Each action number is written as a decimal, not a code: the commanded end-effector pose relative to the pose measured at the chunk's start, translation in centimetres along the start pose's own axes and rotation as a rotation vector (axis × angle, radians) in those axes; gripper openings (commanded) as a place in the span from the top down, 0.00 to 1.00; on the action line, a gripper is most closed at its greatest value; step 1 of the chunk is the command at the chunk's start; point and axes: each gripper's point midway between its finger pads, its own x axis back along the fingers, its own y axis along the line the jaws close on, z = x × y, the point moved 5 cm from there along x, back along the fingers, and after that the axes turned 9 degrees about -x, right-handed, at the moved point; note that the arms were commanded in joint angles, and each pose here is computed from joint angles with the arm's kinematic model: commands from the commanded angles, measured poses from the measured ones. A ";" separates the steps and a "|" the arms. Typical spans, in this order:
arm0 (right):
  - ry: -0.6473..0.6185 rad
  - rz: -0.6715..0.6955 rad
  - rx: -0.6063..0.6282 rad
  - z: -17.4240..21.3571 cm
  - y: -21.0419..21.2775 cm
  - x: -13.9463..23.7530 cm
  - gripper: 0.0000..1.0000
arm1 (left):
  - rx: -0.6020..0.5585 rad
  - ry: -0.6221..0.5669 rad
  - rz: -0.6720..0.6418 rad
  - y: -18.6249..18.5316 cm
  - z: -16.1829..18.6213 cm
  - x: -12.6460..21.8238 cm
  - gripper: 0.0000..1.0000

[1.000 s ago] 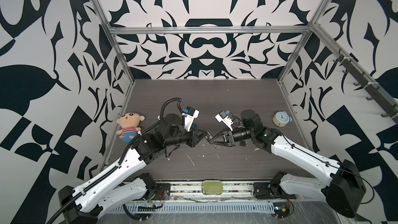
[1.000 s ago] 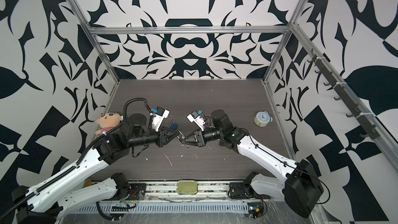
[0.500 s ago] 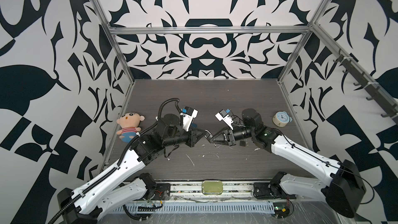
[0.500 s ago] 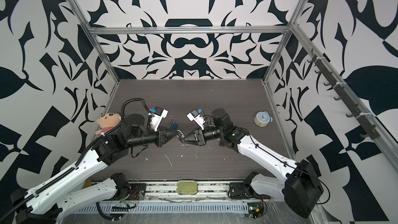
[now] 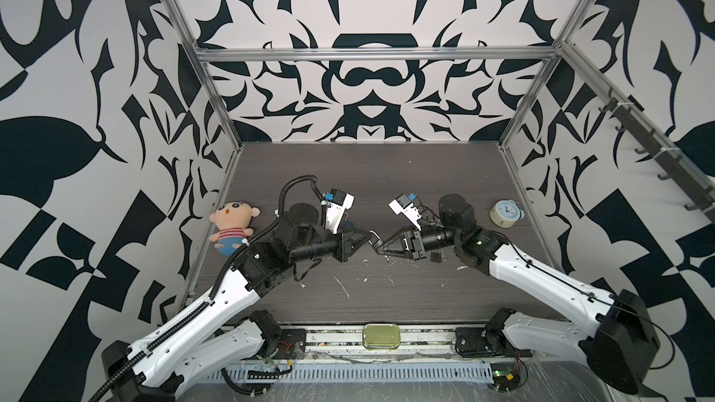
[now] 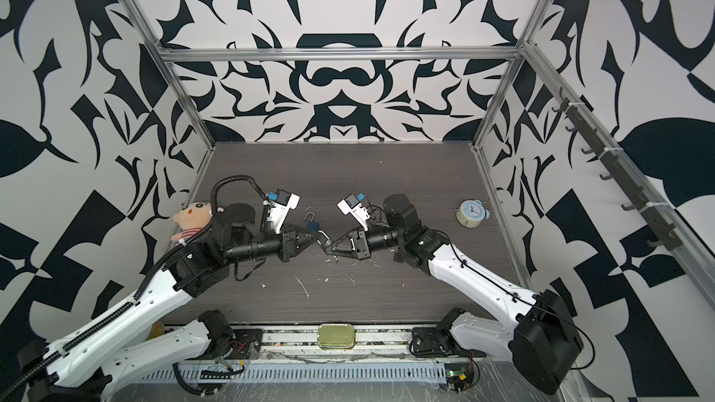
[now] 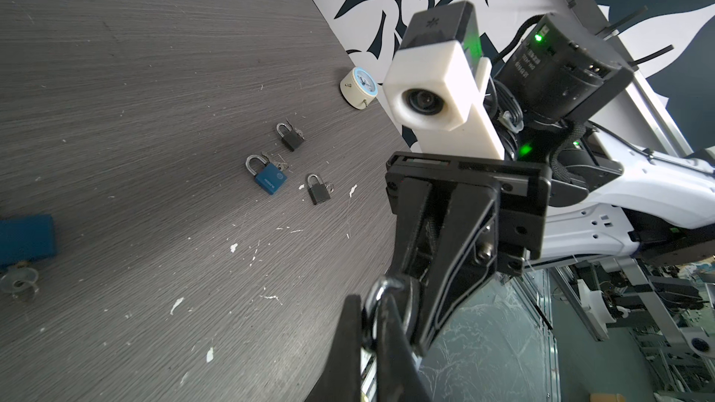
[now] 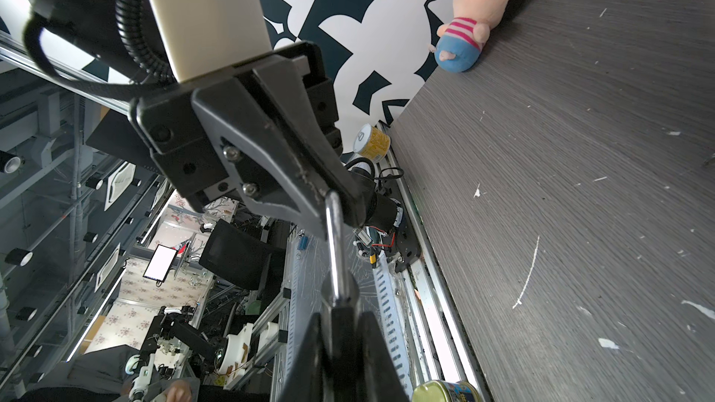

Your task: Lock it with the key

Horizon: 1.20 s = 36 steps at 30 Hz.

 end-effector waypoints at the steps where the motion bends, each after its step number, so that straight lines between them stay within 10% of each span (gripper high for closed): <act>1: -0.062 -0.019 0.126 -1.5 2.8 0.5 1.00 | 0.013 0.074 0.022 0.2 1.6 -0.7 1.00; 36: -0.220 -0.070 0.141 -4.5 4.4 2.1 1.00 | 0.149 0.227 0.147 0.8 5.9 -2.8 1.00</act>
